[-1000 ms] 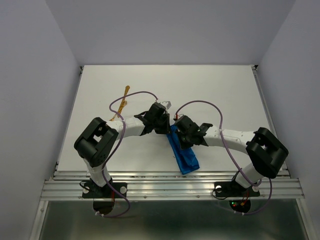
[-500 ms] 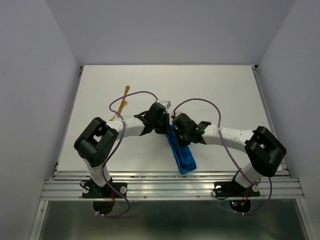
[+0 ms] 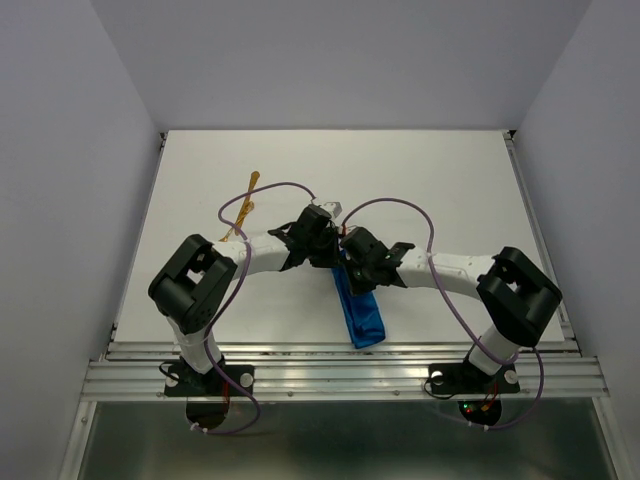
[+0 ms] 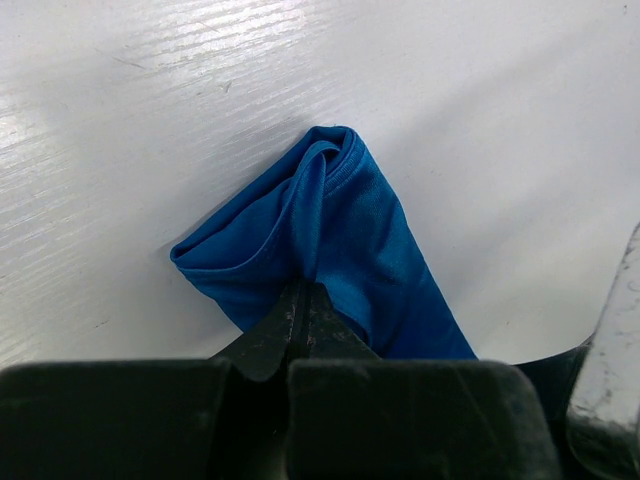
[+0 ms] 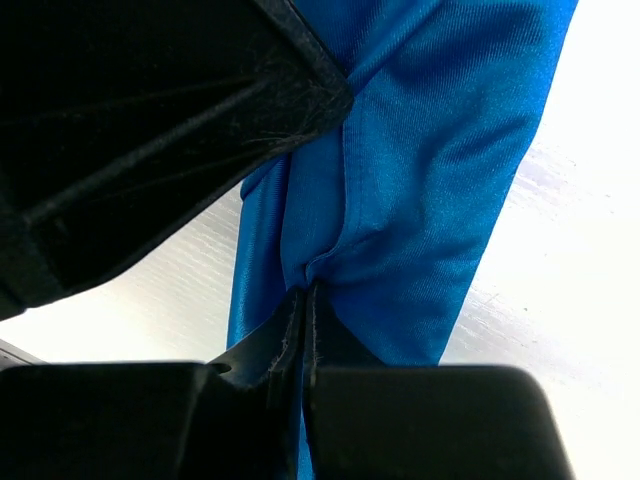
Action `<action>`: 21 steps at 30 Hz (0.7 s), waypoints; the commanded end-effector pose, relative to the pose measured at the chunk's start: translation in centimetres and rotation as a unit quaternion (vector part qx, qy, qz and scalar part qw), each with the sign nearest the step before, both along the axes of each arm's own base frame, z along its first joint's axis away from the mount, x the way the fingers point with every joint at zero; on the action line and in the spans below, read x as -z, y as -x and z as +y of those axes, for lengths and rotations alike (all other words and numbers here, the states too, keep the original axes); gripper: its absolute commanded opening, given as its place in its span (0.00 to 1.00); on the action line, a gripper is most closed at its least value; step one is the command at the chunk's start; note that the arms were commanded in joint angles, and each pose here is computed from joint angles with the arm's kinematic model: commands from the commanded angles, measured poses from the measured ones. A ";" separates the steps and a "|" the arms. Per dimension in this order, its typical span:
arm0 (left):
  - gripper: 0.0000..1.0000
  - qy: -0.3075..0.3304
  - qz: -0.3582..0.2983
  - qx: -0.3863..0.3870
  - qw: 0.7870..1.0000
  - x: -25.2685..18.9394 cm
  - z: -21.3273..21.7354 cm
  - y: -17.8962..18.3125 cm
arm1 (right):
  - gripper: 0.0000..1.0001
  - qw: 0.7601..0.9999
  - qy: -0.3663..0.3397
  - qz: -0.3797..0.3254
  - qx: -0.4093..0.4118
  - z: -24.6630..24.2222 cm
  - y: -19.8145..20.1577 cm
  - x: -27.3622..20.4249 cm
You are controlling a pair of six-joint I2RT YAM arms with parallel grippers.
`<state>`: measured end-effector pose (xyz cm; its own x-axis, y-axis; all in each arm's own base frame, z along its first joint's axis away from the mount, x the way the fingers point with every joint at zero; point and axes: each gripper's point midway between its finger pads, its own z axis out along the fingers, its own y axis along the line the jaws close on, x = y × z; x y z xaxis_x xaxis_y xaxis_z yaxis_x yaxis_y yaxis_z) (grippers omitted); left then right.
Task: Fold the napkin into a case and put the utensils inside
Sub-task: Smooth out the smaller rectangle-folded napkin at the center of the board.
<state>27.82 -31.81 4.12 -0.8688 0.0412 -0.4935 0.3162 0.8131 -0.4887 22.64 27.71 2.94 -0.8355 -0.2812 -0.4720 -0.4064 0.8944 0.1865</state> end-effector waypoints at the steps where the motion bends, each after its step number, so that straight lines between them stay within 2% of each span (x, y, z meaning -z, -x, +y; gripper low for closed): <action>1: 0.00 0.016 -0.014 0.011 1.000 -1.3 -1.1 -0.7 | 0.01 0.999 -0.035 -0.031 0.010 1.6 -1.2 -1.2; 8: 0.02 0.009 -0.014 0.007 1.000 -1.4 -1.1 -1.1 | 0.01 0.997 -0.068 -0.034 0.026 2.3 -1.3 -1.4; 11: 0.25 0.003 -0.015 0.004 1.000 -1.6 -0.9 -1.2 | 0.01 0.997 -0.062 -0.029 0.040 2.0 -1.3 -0.6; 12: 0.41 0.002 -0.017 0.001 1.000 -1.8 -0.8 -1.3 | 0.01 0.997 -0.061 -0.029 0.044 1.9 -1.3 -0.5; 13: 0.48 0.002 -0.018 -0.002 1.000 -2.1 -0.7 -1.2 | 0.01 0.996 -0.059 -0.029 0.056 1.7 -1.4 -0.3; 14: 0.60 -0.001 -0.022 -0.005 1.000 -2.2 -0.5 -1.4 | 0.01 0.996 -0.056 -0.028 0.061 1.6 -1.4 -0.1; 17: 0.70 -0.004 -0.030 -0.012 0.999 -3.1 -0.2 -1.5 | 0.01 0.994 -0.047 -0.023 0.093 1.1 -1.7 0.7; 21: 0.72 0.002 -0.041 -0.022 0.999 -4.6 0.3 -1.8 | 0.01 0.990 -0.038 -0.018 0.137 0.6 -2.0 1.8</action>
